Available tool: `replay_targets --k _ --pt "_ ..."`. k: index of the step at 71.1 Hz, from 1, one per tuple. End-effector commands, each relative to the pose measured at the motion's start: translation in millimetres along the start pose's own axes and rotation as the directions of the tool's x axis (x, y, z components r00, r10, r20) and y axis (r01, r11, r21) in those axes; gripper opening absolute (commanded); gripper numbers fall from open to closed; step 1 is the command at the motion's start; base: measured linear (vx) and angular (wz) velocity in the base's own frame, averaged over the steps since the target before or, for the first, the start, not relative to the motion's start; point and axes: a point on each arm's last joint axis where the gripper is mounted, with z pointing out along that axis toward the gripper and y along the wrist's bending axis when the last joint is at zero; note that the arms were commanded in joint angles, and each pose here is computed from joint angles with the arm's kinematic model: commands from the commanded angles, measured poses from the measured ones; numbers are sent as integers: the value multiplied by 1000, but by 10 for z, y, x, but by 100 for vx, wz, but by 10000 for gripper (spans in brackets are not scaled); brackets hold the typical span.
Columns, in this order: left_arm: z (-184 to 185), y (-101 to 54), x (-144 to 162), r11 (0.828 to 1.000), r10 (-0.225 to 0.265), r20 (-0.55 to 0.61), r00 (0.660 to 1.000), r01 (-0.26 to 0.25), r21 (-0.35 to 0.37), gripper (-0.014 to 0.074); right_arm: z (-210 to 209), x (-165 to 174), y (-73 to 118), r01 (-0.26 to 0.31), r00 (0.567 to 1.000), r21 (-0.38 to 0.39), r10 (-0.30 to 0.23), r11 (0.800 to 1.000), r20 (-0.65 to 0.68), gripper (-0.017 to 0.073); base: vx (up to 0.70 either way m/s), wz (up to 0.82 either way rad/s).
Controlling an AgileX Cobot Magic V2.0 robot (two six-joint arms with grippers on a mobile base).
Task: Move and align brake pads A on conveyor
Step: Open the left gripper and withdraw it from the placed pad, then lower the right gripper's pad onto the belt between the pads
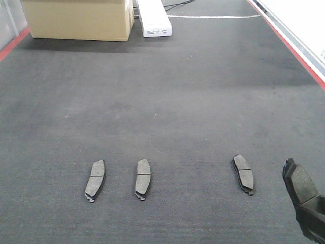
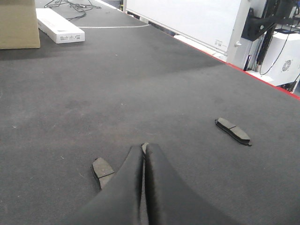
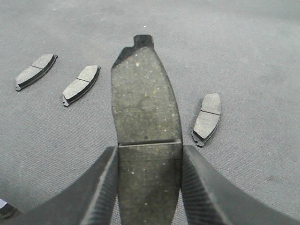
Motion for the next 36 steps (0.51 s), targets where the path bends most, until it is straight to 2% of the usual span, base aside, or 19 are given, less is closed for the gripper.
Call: replay_targets --k 1,32,36 --pt "-22 -36 -133 999 8 80 997 -11 30 -8 -53 -166 -2 11 993 3 -11 1000 117 43 0 0" --pt "-22 -37 -133 999 7 80 997 -9 31 -8 -53 -195 6 0 989 -7 1 1000 147 43 0 0" --pt "-22 -37 -133 999 7 80 997 -9 31 -8 -25 -213 10 -23 990 -13 25 1000 141 43 0 0"
